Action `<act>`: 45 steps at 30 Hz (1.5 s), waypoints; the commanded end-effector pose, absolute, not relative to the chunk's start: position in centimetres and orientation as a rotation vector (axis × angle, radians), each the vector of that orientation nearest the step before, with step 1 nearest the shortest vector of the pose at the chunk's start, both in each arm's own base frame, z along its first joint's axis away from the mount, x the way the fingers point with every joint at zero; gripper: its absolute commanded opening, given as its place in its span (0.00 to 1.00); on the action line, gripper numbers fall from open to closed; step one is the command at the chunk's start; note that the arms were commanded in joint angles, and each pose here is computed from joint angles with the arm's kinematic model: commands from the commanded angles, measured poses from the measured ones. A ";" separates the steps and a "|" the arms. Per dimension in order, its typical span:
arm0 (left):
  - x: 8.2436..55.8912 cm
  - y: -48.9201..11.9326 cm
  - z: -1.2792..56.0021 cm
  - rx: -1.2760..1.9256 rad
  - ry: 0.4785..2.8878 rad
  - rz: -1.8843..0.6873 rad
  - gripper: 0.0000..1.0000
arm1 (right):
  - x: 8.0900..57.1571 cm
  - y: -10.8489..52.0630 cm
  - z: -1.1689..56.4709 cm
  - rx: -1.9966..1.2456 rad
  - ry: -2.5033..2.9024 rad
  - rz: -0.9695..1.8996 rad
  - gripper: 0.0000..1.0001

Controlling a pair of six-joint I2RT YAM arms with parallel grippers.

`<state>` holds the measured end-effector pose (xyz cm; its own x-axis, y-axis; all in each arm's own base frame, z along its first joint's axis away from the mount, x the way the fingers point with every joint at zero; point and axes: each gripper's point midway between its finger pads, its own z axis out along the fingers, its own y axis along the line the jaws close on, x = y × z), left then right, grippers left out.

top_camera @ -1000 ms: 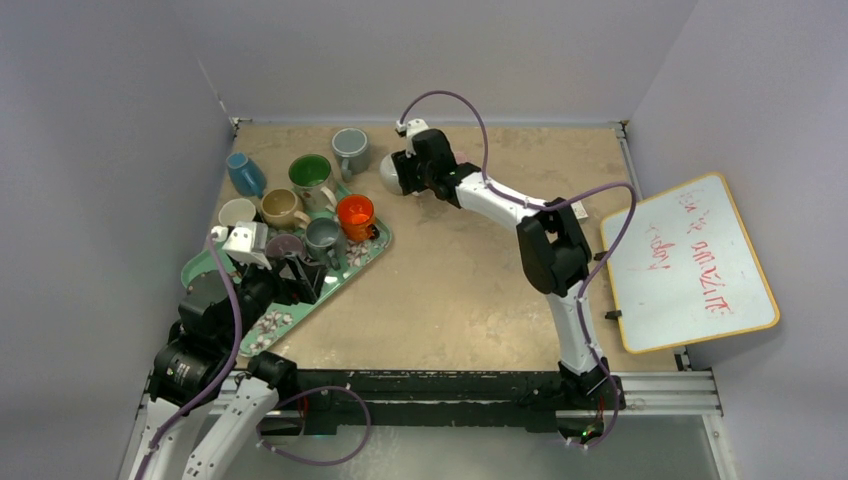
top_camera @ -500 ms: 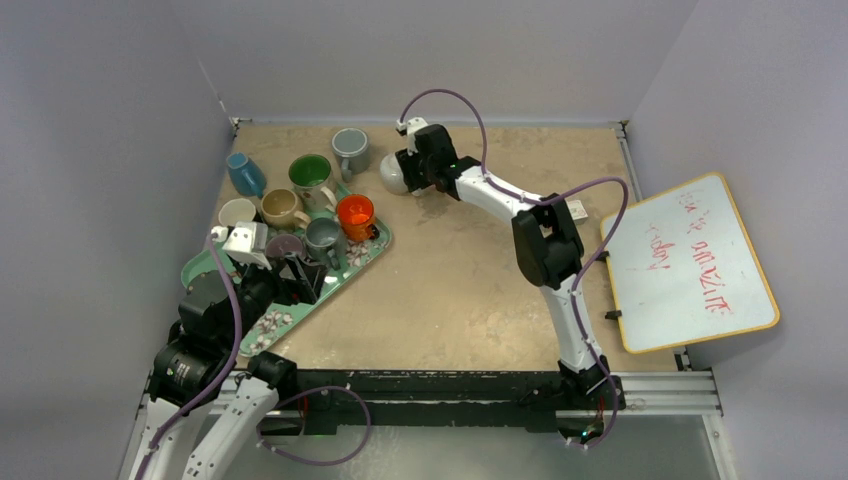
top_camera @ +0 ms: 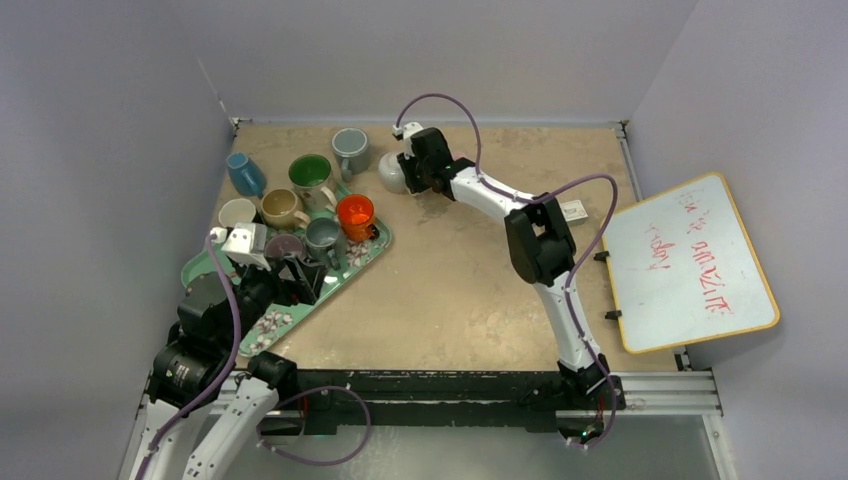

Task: Turn the mug right side up
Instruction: Turn over the cup at the center of the board.

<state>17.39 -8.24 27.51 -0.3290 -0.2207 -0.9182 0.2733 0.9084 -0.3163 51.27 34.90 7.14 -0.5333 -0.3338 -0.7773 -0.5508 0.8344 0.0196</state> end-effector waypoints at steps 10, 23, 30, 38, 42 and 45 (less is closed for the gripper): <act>17.8 -8.1 27.5 0.035 1.835 -0.481 0.88 | 51.3 35.5 11.4 -0.570 2.071 0.410 0.00; 18.4 -7.9 26.9 0.020 1.877 -0.449 0.91 | 46.7 34.0 14.5 -0.375 2.066 0.578 0.00; 19.0 -8.3 26.1 0.034 1.931 -0.447 0.91 | 43.8 31.1 15.8 -0.242 2.083 0.567 0.00; 19.0 -8.3 26.1 0.021 1.921 -0.456 0.92 | 38.1 28.9 15.3 -0.043 2.106 0.734 0.00; 19.1 -8.1 26.1 -0.009 1.926 -0.451 0.93 | 36.1 27.8 16.9 0.031 2.032 0.819 0.00; 19.2 -8.5 26.2 0.002 1.925 -0.468 0.93 | 34.0 27.8 16.6 0.052 2.052 0.900 0.00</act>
<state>18.85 -8.34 25.22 -0.4235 -0.1942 -0.8848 0.2135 0.9278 -0.3058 33.21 25.46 9.32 -0.7263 0.1667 -0.6669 -0.2046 0.8738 0.4412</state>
